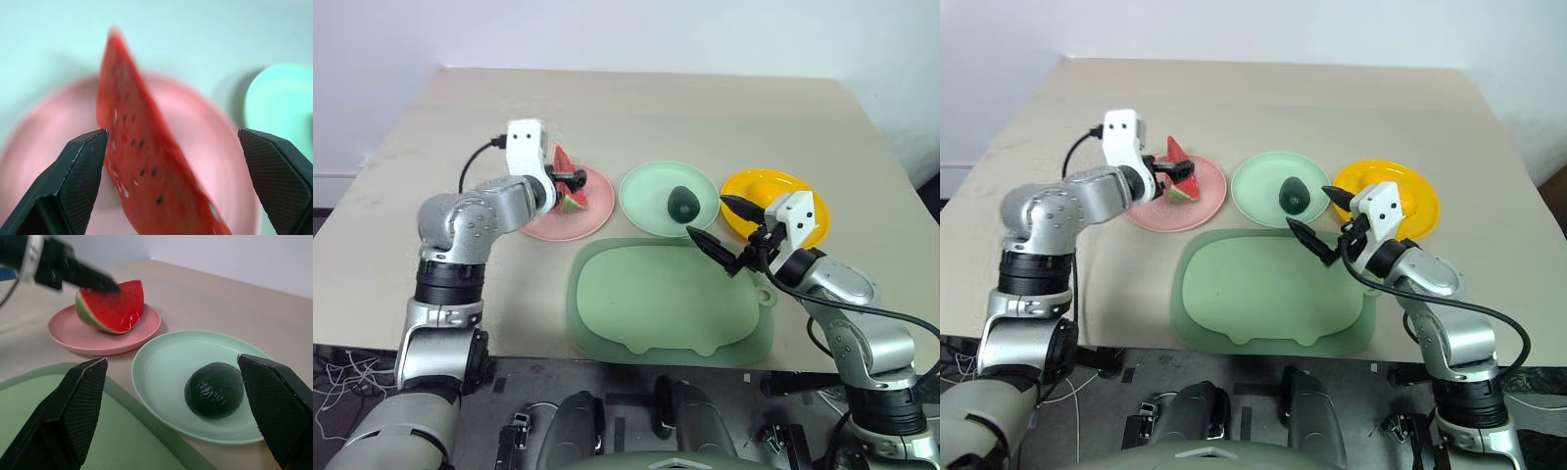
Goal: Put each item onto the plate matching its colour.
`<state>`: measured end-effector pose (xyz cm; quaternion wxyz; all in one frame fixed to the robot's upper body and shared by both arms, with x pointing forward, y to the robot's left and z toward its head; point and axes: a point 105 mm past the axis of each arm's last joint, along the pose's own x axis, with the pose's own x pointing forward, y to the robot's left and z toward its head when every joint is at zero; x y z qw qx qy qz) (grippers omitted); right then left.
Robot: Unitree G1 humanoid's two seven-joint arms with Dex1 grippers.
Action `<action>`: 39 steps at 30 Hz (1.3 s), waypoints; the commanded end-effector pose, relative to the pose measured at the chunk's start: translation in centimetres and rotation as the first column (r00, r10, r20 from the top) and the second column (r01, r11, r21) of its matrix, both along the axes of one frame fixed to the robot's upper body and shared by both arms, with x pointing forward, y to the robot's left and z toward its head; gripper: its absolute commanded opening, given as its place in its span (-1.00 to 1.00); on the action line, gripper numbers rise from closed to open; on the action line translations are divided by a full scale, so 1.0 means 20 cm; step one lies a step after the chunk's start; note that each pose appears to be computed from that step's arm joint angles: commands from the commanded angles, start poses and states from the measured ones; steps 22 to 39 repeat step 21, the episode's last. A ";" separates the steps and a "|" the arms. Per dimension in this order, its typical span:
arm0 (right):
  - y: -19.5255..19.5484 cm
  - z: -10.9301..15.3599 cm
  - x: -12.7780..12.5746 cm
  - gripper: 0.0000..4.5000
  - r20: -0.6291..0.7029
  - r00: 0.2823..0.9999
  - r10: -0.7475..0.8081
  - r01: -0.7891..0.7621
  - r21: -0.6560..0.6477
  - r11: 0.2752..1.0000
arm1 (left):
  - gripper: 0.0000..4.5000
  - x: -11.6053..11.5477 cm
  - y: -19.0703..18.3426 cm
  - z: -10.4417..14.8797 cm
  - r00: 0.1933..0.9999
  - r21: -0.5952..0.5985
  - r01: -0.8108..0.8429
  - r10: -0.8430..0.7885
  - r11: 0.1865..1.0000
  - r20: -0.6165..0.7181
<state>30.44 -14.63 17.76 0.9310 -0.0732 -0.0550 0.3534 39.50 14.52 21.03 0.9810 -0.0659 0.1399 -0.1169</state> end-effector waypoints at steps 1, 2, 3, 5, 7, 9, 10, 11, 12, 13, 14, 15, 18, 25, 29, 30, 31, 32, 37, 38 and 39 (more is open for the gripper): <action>-0.07 0.04 0.01 1.00 0.033 0.999 -0.022 0.022 -0.012 1.000 | 0.99 -0.13 0.09 0.18 0.978 0.018 0.024 -0.028 1.000 0.208; -0.10 0.03 0.02 1.00 0.024 0.999 -0.032 0.032 -0.018 0.999 | 0.99 -0.18 0.12 0.20 0.965 0.026 0.037 -0.042 0.999 0.261; -0.13 0.03 0.02 1.00 0.016 0.999 -0.039 0.040 -0.020 0.999 | 0.99 -0.22 0.14 0.21 0.956 0.030 0.039 -0.046 0.999 0.290; -0.18 0.01 0.01 1.00 -0.024 0.999 -0.040 0.040 -0.002 0.999 | 0.99 -0.30 0.20 0.20 0.941 0.030 0.042 -0.050 0.999 0.334; -0.23 -0.03 -0.02 1.00 -0.087 0.996 -0.023 0.026 0.032 0.999 | 0.99 -0.42 0.28 0.15 0.933 0.053 0.043 -0.059 0.998 0.355; -0.24 -0.08 -0.06 1.00 -0.110 0.994 -0.008 0.007 -0.004 1.000 | 0.99 -0.53 0.33 0.08 0.937 0.104 0.060 -0.092 0.993 0.337; -0.25 -0.11 -0.07 1.00 -0.114 0.993 -0.002 0.000 -0.019 1.000 | 0.99 -0.57 0.35 0.04 0.939 0.121 0.072 -0.108 0.990 0.327; -0.25 -0.15 -0.09 1.00 -0.135 0.991 0.004 -0.009 -0.032 0.999 | 0.99 -0.63 0.37 -0.03 0.948 0.148 0.077 -0.118 0.986 0.297; -0.26 -0.17 -0.10 1.00 -0.154 0.988 0.011 -0.017 -0.037 0.999 | 0.99 -0.66 0.39 -0.08 0.954 0.163 0.072 -0.116 0.984 0.277; -0.26 -0.19 -0.11 1.00 -0.167 0.986 0.016 -0.022 -0.036 0.999 | 0.99 -0.69 0.41 -0.12 0.958 0.164 0.061 -0.104 0.985 0.266; -0.27 -0.20 -0.10 1.00 -0.178 0.984 0.014 -0.020 -0.027 0.999 | 0.99 -0.71 0.44 -0.17 0.966 0.159 0.034 -0.073 0.987 0.249; -0.28 -0.20 -0.09 1.00 -0.183 0.983 0.012 -0.016 -0.020 1.000 | 0.99 -0.72 0.46 -0.20 0.969 0.161 0.012 -0.051 0.987 0.240; -0.29 -0.21 -0.05 1.00 -0.193 0.981 0.008 -0.013 -0.027 1.000 | 0.99 -0.76 0.45 -0.27 0.971 0.161 -0.006 -0.033 0.987 0.238; -0.27 -0.19 0.01 1.00 -0.191 0.981 0.043 -0.049 -0.027 0.998 | 0.99 -0.80 0.40 -0.32 0.971 0.184 0.002 -0.046 0.983 0.236; -0.27 -0.19 0.01 1.00 -0.191 0.981 0.043 -0.049 -0.027 0.998 | 0.99 -0.80 0.40 -0.32 0.971 0.184 0.002 -0.046 0.983 0.236; -0.27 -0.19 0.01 1.00 -0.191 0.981 0.043 -0.049 -0.027 0.998 | 0.99 -0.80 0.40 -0.32 0.971 0.184 0.002 -0.046 0.983 0.236; -0.27 -0.19 0.01 1.00 -0.191 0.981 0.043 -0.049 -0.027 0.998 | 0.99 -0.80 0.40 -0.32 0.971 0.184 0.002 -0.046 0.983 0.236; -0.27 -0.19 0.01 1.00 -0.191 0.981 0.043 -0.049 -0.027 0.998 | 0.99 -0.80 0.40 -0.32 0.971 0.184 0.002 -0.046 0.983 0.236; -0.27 -0.19 0.01 1.00 -0.191 0.981 0.043 -0.049 -0.027 0.998 | 0.99 -0.80 0.40 -0.32 0.971 0.184 0.002 -0.046 0.983 0.236; -0.27 -0.19 0.01 1.00 -0.191 0.981 0.043 -0.049 -0.027 0.998 | 0.99 -0.80 0.40 -0.32 0.971 0.184 0.002 -0.046 0.983 0.236; -0.27 -0.19 0.01 1.00 -0.191 0.981 0.043 -0.049 -0.027 0.998 | 0.99 -0.80 0.40 -0.32 0.971 0.184 0.002 -0.046 0.983 0.236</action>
